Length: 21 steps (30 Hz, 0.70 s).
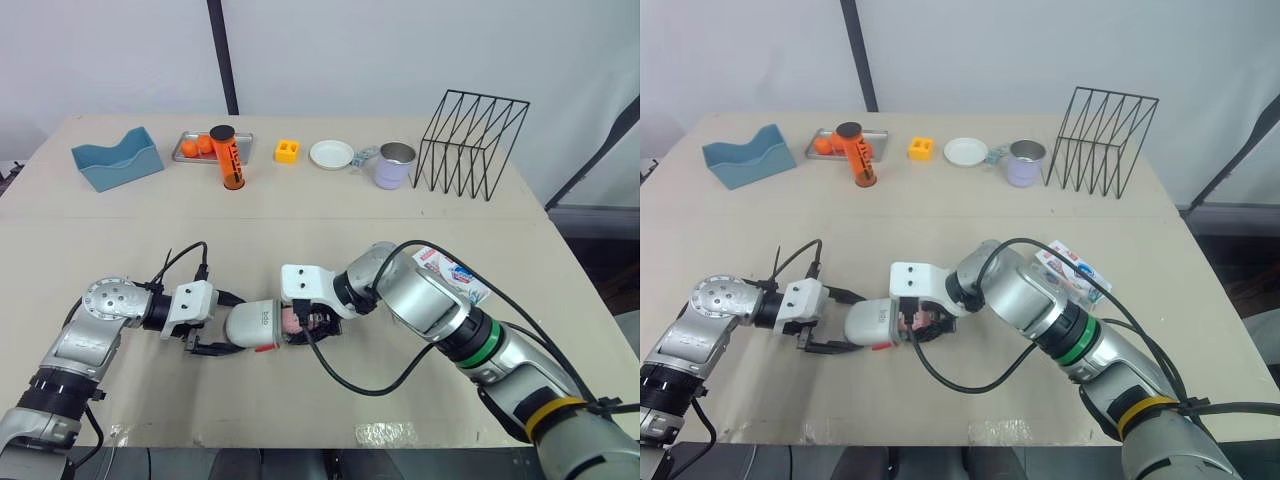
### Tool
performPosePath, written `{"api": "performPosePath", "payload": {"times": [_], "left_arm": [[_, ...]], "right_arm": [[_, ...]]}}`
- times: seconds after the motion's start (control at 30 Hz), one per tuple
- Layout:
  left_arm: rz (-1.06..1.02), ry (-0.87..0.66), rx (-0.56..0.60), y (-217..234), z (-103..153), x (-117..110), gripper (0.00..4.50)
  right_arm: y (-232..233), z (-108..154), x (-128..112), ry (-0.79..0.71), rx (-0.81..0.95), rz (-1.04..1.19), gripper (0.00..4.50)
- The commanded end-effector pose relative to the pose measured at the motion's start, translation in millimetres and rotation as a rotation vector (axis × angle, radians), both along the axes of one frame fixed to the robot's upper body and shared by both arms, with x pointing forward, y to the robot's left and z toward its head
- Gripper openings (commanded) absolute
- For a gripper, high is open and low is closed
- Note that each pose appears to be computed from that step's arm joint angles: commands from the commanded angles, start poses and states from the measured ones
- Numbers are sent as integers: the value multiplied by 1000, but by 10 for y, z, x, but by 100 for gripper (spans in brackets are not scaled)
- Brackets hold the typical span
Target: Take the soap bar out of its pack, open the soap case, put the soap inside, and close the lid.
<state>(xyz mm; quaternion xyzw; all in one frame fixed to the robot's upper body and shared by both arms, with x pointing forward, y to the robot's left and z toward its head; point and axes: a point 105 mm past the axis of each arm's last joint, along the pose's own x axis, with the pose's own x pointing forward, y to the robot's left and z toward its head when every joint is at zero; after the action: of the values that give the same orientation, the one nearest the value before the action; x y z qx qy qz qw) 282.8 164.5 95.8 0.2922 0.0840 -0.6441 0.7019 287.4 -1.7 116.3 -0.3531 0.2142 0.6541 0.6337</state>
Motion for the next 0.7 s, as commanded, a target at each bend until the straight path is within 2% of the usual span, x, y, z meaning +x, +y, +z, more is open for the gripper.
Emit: {"api": "performPosePath", "payload": {"times": [0.03,0.7], "left_arm": [[-3,-34,-6,-33,35,31,359],[-23,-42,4,-48,37,75,359]], "right_arm": [[25,126,-26,-27,25,29,448],[-419,140,77,-72,84,-30,448]]}}
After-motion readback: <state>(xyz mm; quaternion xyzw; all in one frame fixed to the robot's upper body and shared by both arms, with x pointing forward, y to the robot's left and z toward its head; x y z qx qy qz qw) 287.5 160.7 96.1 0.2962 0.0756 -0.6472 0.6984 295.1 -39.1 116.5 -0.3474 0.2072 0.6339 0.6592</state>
